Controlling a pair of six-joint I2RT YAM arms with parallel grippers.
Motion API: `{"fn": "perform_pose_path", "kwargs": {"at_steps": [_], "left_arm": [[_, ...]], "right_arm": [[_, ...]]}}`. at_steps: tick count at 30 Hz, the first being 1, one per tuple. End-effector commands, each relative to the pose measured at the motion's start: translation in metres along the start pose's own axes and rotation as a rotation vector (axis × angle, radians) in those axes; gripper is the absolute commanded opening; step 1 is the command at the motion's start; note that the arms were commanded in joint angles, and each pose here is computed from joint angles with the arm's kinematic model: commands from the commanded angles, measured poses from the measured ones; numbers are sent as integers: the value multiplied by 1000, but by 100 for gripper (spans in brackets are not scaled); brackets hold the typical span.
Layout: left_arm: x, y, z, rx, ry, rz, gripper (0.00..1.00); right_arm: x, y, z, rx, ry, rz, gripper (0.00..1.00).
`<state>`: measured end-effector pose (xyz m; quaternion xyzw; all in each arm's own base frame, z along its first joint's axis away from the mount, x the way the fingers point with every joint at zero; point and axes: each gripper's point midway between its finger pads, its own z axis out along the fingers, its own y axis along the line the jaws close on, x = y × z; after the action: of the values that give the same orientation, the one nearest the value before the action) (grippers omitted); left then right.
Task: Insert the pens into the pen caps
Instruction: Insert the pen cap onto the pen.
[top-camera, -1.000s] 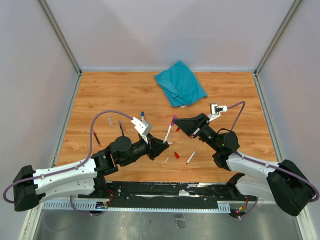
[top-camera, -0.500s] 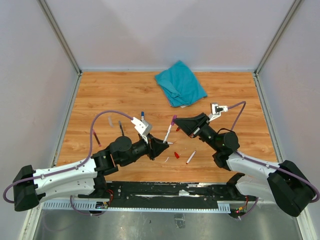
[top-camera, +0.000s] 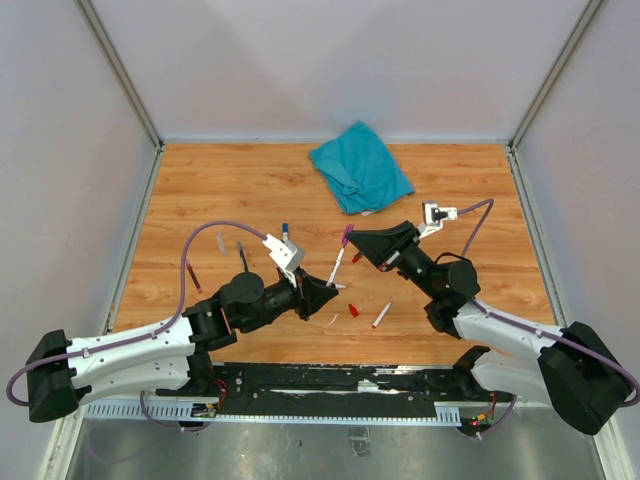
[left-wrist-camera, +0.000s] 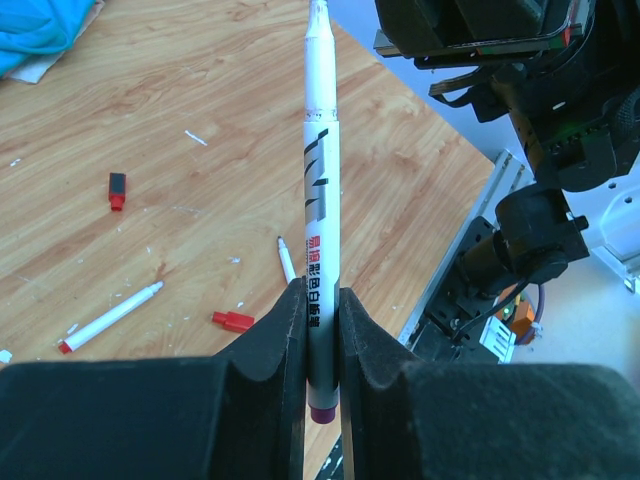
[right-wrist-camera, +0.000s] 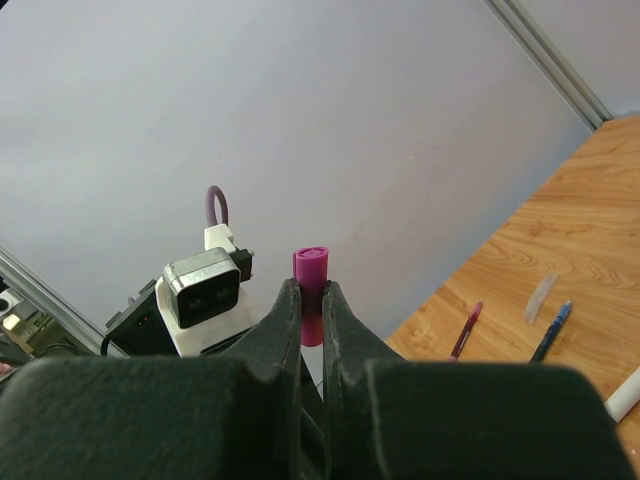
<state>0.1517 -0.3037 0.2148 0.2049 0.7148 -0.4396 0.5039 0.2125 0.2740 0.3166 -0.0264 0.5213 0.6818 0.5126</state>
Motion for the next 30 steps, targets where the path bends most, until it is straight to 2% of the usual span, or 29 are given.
{"fn": "perform_pose_path", "kwargs": {"at_steps": [1, 30], "left_arm": [[-13, -8, 1, 23, -39, 13, 0], [-15, -8, 0, 21, -44, 15, 0]], "right_arm": [[-12, 5, 0, -9, -42, -40, 1], [3, -8, -9, 47, 22, -43, 1]]}}
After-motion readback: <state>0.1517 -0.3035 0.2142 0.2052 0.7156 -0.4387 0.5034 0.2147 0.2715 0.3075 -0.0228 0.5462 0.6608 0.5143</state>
